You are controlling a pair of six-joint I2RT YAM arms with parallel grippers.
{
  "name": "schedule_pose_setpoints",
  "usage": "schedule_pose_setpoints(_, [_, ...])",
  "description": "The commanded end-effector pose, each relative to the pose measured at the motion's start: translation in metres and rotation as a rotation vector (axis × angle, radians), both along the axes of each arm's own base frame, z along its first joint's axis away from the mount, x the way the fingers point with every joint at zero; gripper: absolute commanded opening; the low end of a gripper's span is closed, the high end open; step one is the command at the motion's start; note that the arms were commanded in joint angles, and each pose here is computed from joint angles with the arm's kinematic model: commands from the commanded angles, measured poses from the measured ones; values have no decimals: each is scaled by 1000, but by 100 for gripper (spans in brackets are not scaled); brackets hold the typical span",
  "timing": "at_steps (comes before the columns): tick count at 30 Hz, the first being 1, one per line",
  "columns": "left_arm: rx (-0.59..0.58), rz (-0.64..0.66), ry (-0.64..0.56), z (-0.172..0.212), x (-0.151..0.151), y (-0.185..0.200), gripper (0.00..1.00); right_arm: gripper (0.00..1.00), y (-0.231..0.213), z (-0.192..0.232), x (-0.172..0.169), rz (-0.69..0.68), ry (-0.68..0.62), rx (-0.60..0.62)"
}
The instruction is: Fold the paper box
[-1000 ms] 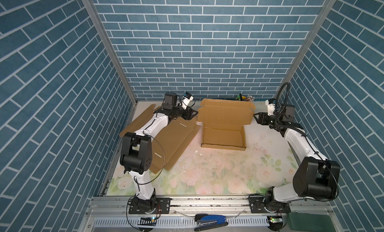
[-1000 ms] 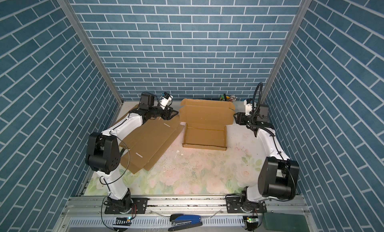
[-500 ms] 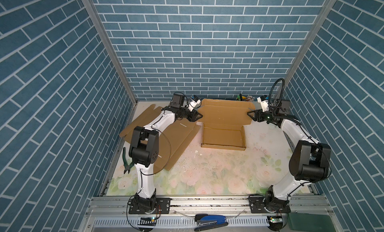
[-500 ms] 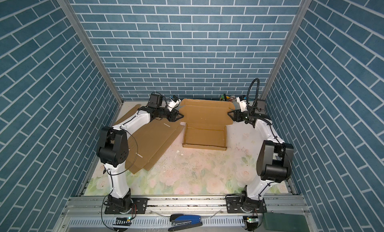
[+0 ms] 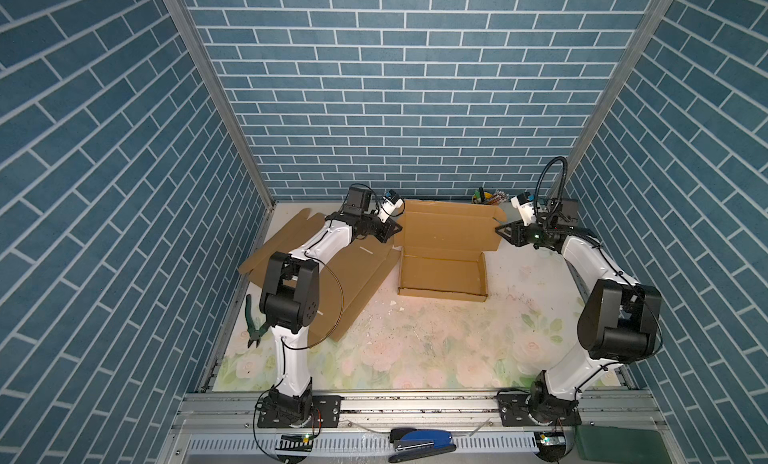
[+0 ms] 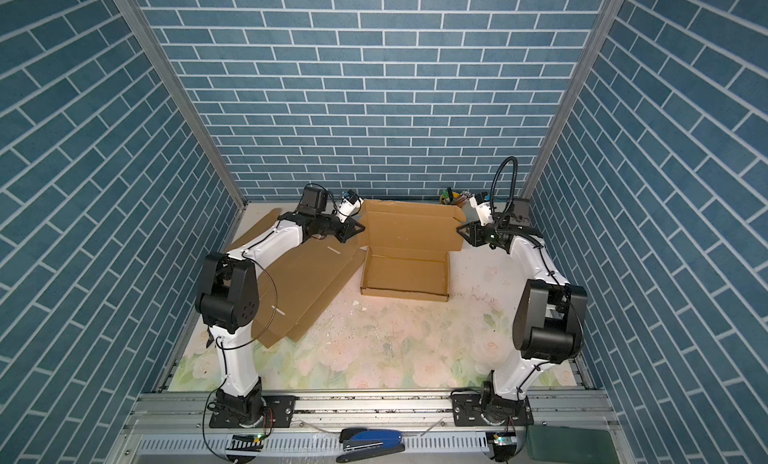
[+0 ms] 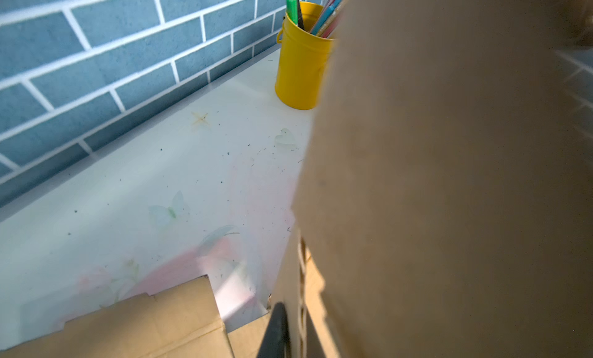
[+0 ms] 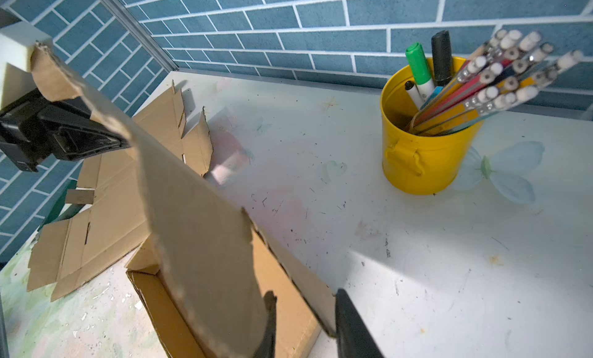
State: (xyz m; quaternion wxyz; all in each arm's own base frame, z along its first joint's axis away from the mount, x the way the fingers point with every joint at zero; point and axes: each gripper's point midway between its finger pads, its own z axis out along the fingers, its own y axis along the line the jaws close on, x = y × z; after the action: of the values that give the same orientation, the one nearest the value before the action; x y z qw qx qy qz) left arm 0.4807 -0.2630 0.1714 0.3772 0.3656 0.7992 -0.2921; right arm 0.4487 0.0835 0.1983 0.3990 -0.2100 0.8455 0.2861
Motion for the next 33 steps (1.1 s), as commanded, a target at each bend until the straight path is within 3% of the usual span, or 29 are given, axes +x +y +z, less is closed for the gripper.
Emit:
schedule_pose_setpoints(1, [-6, 1, 10, -1, -1, -4, 3, 24, 11, 9, -2, 61, -42, -26])
schedule_pose_setpoints(10, [-9, 145, -78, 5, -1, -1, 0, 7, 26, 4, -7, -27, -112, -71])
schedule_pose_setpoints(14, [-42, 278, -111, 9, 7, 10, 0, 0, 29, 4, -7, -93, -150, -82])
schedule_pose_setpoints(20, [-142, 380, -146, 18, -2, 6, 0, 0, 43, 7, -15, -177, -230, -71])
schedule_pose_setpoints(33, [-202, 416, -129, 0, -28, -7, 1, 0, 66, 1, -37, -323, -287, -8])
